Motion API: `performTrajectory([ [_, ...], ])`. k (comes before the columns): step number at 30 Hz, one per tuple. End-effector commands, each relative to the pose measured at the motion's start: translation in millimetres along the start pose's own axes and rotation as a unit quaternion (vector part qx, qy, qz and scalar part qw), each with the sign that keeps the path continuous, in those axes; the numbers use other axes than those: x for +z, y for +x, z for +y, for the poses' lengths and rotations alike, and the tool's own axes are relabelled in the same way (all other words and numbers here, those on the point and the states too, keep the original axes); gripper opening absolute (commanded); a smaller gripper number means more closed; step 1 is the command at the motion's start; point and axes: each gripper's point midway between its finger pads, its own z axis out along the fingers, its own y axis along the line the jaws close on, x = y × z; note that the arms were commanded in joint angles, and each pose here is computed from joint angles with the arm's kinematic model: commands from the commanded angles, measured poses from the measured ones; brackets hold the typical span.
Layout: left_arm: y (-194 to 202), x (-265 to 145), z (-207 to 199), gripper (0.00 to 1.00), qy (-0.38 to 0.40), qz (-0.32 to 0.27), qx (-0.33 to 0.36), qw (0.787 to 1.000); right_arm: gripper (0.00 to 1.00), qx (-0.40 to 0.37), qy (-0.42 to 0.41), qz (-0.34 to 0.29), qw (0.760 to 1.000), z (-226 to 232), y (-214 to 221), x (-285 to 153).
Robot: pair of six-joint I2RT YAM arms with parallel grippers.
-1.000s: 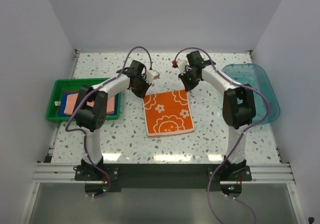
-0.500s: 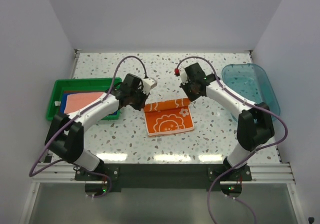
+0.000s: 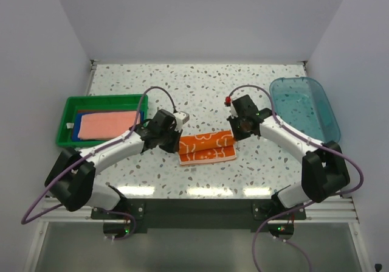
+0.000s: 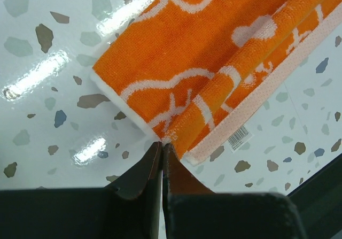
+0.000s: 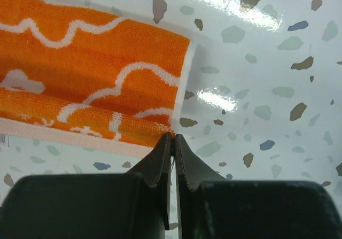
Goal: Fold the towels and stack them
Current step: Fold the towel
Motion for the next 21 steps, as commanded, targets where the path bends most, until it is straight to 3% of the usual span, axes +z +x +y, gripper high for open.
performTrajectory([
  [1, 10, 1, -1, 0.00, -0.002, 0.009, -0.023, 1.000, 0.00, 0.033, 0.001, -0.018, 0.999, -1, 0, -4],
  [21, 20, -6, -9, 0.00, -0.001, 0.030, -0.022, 0.999, 0.00, 0.056, 0.007, -0.012, 0.998, -3, 16, -8],
])
